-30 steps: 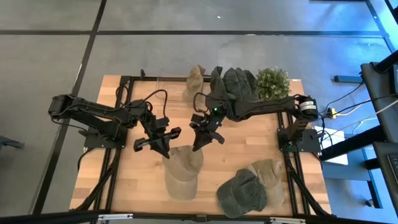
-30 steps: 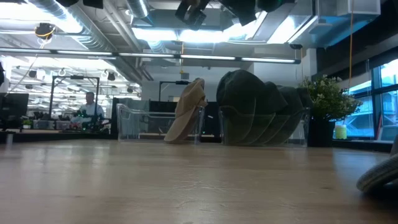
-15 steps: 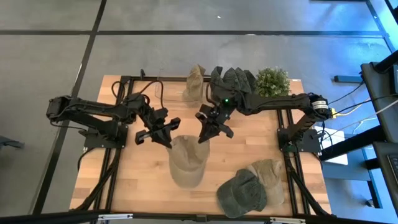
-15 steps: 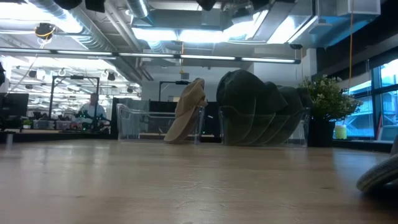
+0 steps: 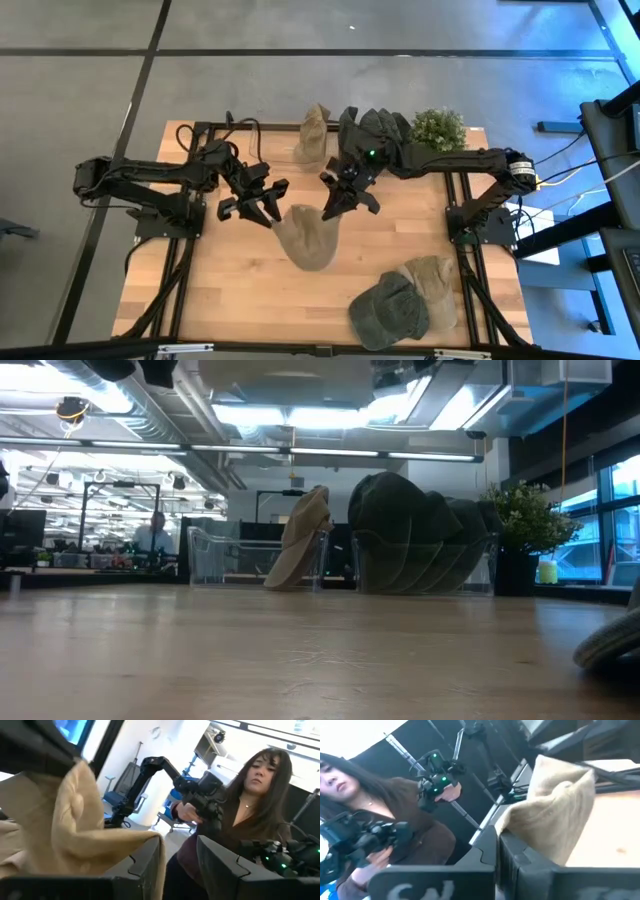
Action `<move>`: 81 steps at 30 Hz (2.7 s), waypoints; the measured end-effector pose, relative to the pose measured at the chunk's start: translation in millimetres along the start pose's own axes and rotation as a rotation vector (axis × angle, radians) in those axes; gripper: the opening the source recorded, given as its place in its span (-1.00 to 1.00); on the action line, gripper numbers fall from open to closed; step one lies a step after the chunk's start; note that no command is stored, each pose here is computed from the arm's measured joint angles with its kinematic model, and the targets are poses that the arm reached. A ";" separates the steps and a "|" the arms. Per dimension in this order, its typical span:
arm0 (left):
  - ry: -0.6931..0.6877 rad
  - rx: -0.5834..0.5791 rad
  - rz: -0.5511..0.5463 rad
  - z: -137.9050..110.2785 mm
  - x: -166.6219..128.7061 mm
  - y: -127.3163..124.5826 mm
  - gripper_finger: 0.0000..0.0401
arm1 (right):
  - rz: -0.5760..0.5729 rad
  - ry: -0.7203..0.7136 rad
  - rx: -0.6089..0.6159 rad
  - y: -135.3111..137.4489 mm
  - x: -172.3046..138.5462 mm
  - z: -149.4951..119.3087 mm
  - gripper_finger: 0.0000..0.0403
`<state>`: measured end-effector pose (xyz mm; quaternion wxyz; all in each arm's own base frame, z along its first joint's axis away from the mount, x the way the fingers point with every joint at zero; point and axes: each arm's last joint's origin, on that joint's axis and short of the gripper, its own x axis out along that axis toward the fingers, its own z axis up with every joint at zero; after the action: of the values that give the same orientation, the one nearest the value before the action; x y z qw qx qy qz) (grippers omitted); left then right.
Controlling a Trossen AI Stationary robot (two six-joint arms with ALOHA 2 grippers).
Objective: Pick & Place hat
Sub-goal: Put the brown cap into the left transparent bin
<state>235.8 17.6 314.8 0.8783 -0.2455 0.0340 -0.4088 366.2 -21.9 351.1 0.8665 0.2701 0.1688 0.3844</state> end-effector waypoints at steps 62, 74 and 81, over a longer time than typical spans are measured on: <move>-0.512 0.123 0.934 26.2 -64.4 11.7 -0.01 | -0.786 -0.224 -0.054 45.6 -59.2 6.2 -0.98; -0.406 -0.010 1.028 -16.2 -41.9 18.5 -0.01 | -0.772 -0.387 -0.248 68.3 -69.8 37.5 -0.98; -0.660 -0.103 0.903 -63.1 -37.5 18.4 -0.01 | -0.765 -0.459 -0.403 102.1 -79.6 65.7 -0.98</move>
<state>207.3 29.7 245.8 0.9170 -0.3640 -0.1212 0.1087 288.8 -47.4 471.2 0.9955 0.0935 -0.0169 -0.0060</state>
